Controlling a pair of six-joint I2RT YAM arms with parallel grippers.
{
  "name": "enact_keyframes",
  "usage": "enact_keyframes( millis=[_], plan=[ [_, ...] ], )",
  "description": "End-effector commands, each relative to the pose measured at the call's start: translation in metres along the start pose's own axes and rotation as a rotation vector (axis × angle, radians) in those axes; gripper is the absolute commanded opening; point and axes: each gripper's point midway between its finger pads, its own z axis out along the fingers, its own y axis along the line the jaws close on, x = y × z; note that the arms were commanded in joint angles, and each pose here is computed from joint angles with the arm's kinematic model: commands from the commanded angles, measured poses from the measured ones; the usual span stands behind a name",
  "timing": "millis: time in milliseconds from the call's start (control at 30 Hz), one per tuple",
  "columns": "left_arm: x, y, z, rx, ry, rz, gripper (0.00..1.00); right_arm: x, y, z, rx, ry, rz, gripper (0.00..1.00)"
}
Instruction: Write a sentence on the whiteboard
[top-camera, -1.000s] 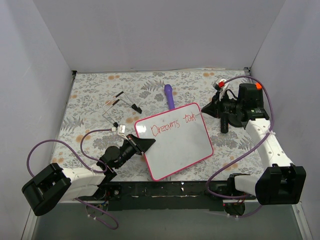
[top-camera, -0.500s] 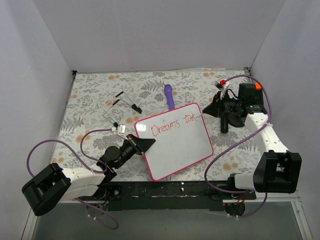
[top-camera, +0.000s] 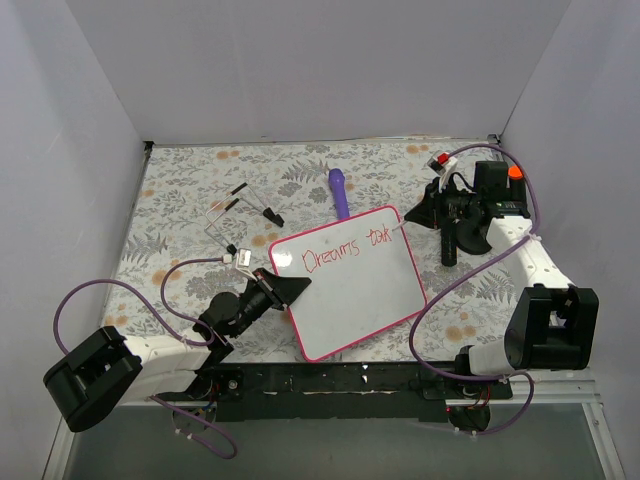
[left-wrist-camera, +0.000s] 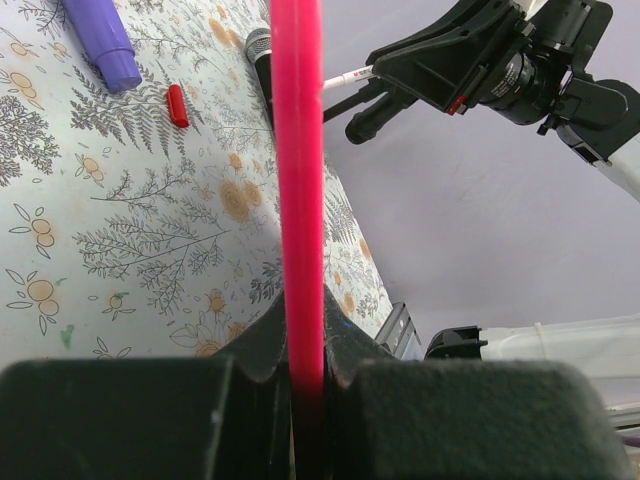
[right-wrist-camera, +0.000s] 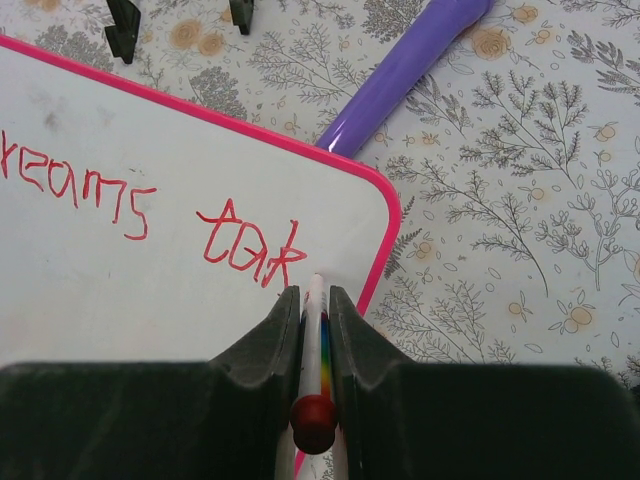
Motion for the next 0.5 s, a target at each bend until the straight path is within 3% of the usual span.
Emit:
enact_keyframes(
  millis=[0, 467],
  plan=[
    [-0.025, -0.046, -0.001, 0.172, -0.088, -0.015, 0.00, -0.020, -0.001, 0.000, 0.001, -0.037, -0.049, 0.01],
    [-0.024, -0.044, -0.001, 0.170, -0.085, -0.015, 0.00, -0.026, -0.023, -0.001, 0.117, -0.019, -0.070, 0.01]
  ],
)
